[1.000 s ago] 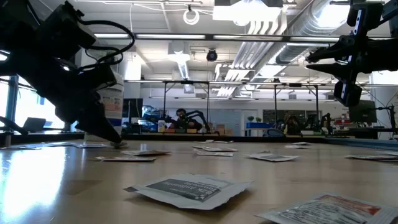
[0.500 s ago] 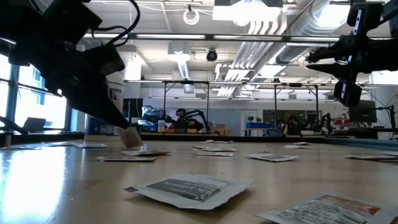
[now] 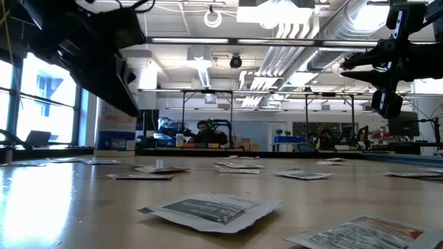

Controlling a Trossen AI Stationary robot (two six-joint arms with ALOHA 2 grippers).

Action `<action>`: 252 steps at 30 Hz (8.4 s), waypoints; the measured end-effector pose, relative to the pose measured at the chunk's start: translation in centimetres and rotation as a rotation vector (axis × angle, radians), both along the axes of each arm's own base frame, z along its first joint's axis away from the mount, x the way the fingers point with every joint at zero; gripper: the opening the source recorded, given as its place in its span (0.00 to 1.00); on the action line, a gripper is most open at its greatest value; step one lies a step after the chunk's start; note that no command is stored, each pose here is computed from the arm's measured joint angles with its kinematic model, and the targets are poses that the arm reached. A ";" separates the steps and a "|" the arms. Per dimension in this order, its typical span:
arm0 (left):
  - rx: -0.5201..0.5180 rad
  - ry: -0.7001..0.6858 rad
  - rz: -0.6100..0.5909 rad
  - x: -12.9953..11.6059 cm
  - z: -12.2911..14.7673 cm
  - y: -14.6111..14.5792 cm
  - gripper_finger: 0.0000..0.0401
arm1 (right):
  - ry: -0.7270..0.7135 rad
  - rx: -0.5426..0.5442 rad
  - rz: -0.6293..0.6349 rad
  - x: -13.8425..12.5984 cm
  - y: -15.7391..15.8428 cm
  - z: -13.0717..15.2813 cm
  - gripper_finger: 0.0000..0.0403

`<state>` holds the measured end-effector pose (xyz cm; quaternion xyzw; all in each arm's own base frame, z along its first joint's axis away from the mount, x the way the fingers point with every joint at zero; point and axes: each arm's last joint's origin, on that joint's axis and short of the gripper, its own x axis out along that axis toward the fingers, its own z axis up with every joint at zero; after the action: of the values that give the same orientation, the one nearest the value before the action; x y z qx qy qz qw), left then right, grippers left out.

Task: Pick & Place First Aid Supplies
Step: Put the ointment pack into the left red bin

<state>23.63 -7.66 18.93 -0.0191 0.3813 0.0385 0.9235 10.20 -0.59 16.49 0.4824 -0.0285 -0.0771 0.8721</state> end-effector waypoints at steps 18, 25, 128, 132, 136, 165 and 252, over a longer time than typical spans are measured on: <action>0.029 0.078 0.040 -0.7 -1.6 0.0 0.23 | 0.001 0.000 0.000 0.0 0.0 0.0 0.16; 0.134 0.171 -0.066 0.4 -4.1 0.2 0.29 | 0.000 0.000 0.000 0.0 0.0 0.0 0.16; -0.308 0.559 0.216 -13.2 5.6 -16.9 0.00 | 0.021 0.000 0.001 0.1 0.0 -0.2 0.16; -0.215 0.604 0.265 -13.0 2.9 -17.9 0.00 | 0.022 0.000 0.000 0.1 0.0 -0.2 0.16; -0.191 0.665 0.327 -12.8 1.1 -18.7 0.03 | 0.022 0.000 0.000 0.1 0.0 -0.2 0.16; -0.174 0.719 0.614 -3.2 2.1 -10.6 0.32 | 0.022 0.000 0.001 0.1 0.0 -0.2 0.16; -0.383 0.403 0.526 -0.2 -0.5 -2.5 0.32 | 0.014 0.000 0.000 0.1 0.0 -0.1 0.16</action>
<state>23.45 -10.14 18.44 -0.2808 0.5375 0.2052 0.7682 10.33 -0.59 16.39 0.4820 -0.0227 -0.0804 0.8722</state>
